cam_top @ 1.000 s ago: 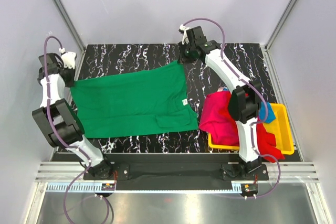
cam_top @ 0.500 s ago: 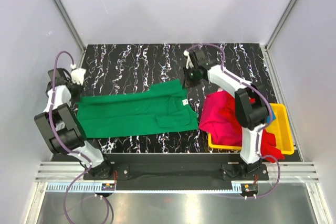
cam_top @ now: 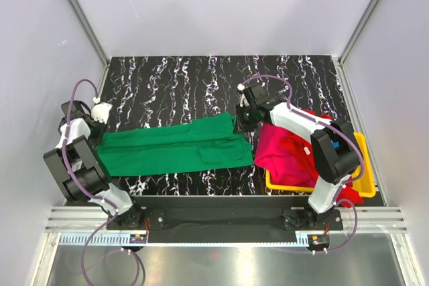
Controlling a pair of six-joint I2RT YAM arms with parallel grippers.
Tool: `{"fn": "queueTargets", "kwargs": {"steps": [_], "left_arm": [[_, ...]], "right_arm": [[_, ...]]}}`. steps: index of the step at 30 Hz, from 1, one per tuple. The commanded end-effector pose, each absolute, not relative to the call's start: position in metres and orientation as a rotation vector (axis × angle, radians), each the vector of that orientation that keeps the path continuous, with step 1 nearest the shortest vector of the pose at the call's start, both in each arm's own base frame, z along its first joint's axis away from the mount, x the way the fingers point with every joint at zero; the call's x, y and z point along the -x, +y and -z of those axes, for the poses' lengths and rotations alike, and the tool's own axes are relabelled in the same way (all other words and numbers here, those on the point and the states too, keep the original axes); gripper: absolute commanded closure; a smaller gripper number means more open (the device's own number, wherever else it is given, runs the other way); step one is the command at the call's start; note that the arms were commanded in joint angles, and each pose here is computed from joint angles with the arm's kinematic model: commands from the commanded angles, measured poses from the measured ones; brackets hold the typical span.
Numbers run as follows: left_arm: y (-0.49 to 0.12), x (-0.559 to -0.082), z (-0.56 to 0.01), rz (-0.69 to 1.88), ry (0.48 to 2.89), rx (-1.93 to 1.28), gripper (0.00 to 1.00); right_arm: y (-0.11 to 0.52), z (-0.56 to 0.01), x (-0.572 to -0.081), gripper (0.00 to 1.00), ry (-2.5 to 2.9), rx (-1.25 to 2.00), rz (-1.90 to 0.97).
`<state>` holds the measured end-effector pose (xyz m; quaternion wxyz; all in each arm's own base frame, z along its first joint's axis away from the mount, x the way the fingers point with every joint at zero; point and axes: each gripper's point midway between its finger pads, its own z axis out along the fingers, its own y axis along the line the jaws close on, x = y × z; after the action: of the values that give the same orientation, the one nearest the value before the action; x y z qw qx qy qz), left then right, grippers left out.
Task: Fold and stack the t-shirts
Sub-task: Fold the tshirt
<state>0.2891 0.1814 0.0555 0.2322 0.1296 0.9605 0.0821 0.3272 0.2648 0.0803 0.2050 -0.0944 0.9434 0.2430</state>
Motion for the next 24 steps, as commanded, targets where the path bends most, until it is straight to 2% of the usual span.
{"fn": "queueTargets", "kwargs": {"steps": [1,18,19,21,22,23,24], "left_arm": [[0.192,-0.291,-0.07,-0.315,2.604,-0.391,1.0],[0.201,-0.277,-0.058,-0.372,2.671,-0.42,1.0],[0.201,-0.275,-0.058,-0.373,2.674,-0.424,0.94],[0.198,-0.272,-0.057,-0.358,2.683,-0.439,0.76],[0.197,-0.272,-0.059,-0.354,2.681,-0.451,0.71],[0.194,-0.271,-0.06,-0.338,2.68,-0.458,0.57],[0.193,-0.269,-0.065,-0.335,2.677,-0.463,0.5]], "right_arm": [[0.264,-0.076,-0.323,1.0,2.647,0.225,-0.696],[0.248,-0.036,-0.304,1.0,2.791,0.193,-0.593],[0.247,-0.036,-0.304,1.0,2.795,0.195,-0.59],[0.245,-0.035,-0.303,0.95,2.805,0.201,-0.579],[0.245,-0.036,-0.303,0.83,2.802,0.207,-0.575],[0.244,-0.037,-0.302,0.73,2.805,0.206,-0.573],[0.245,-0.042,-0.304,0.66,2.795,0.209,-0.577]]}}
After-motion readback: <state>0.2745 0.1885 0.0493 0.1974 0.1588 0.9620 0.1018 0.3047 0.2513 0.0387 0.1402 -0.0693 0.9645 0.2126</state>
